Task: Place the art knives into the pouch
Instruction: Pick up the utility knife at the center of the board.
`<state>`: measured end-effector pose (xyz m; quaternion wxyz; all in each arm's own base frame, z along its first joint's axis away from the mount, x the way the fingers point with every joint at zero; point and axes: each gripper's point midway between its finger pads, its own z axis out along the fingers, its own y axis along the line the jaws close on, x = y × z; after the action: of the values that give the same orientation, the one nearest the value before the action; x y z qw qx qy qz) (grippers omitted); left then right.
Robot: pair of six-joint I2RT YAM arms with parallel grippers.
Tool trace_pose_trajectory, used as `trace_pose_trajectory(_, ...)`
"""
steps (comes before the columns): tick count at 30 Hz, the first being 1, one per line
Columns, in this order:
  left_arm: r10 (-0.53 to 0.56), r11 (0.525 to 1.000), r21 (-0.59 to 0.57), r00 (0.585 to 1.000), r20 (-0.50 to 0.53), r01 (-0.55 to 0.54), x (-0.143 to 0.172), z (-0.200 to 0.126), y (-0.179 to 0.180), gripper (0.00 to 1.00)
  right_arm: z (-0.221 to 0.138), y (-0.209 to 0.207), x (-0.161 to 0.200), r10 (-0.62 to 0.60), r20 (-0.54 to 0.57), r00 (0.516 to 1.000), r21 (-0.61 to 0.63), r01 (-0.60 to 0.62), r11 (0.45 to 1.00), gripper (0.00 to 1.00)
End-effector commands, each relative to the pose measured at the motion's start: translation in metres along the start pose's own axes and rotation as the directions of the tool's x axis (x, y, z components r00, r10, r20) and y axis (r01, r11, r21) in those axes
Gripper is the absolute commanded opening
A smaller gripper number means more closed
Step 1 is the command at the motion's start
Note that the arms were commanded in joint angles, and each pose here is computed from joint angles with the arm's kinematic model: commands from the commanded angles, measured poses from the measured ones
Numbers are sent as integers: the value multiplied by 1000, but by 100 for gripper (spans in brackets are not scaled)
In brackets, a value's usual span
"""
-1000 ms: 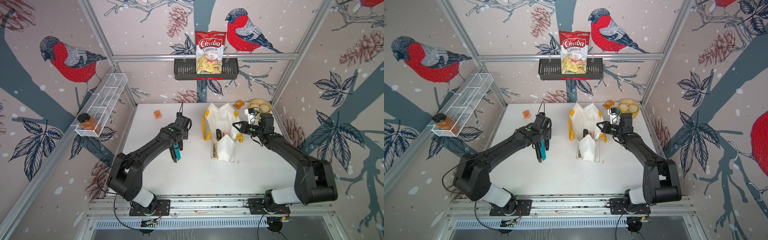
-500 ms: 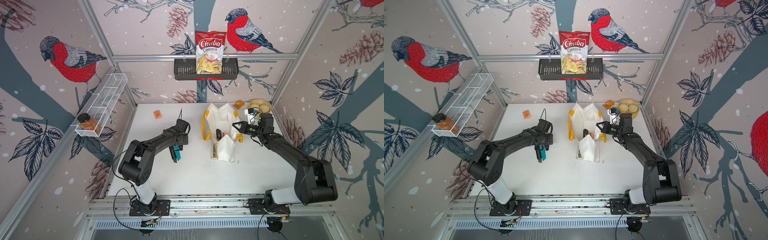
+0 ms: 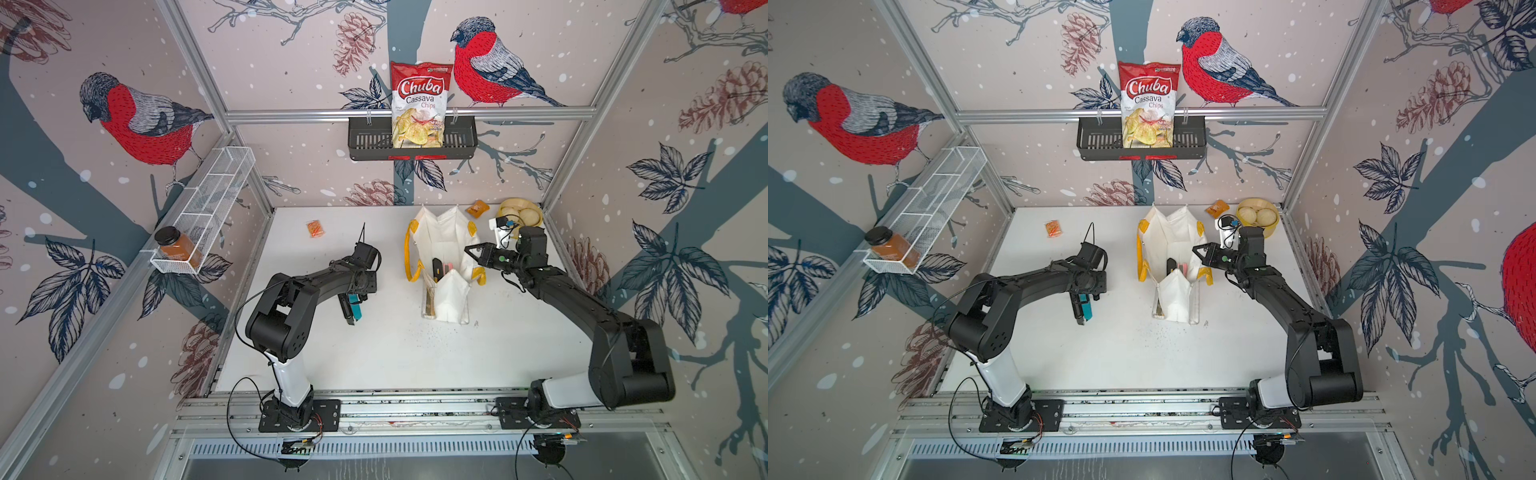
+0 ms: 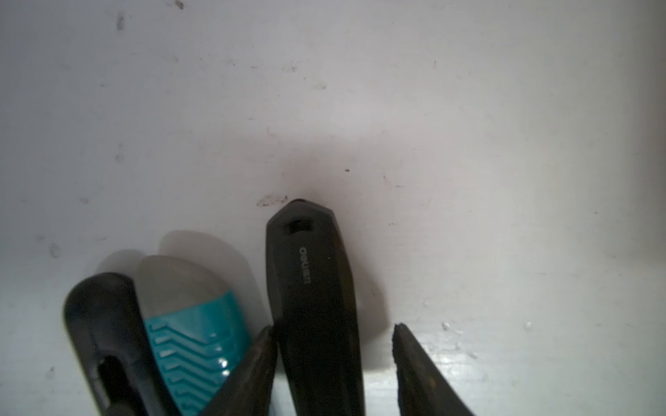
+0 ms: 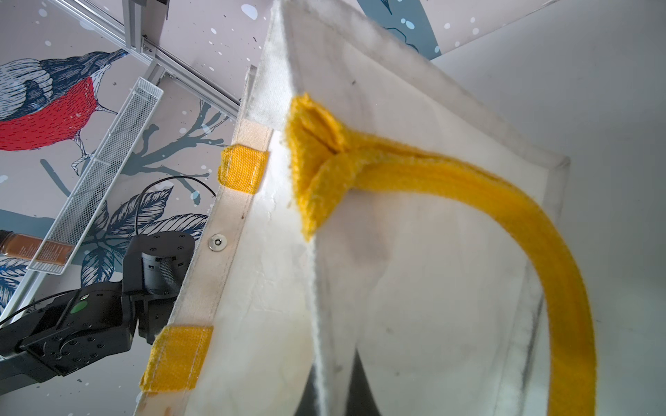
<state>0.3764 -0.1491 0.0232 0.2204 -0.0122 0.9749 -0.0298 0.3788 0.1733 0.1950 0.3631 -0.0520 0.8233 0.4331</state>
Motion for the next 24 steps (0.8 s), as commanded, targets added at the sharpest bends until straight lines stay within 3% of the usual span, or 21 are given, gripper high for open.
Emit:
trace_pose_trajectory(1, 6, 1000, -17, 1000, 7, -6, -2, 3, 3, 50, 1, 5, -3, -29, 5, 1000, -22, 29, 999, 0)
trace_pose_trajectory(13, 43, 999, -29, 999, -5, -43, -2, 5, -3, 32, 0, 5, -4, -25, 9, 1000, -20, 25, 999, 0)
trace_pose_trajectory(24, 74, 997, 11, 997, 35, -74, -21, -15, -24, 28, -1, 6, -4, -28, 12, 1000, -18, 28, 999, 0)
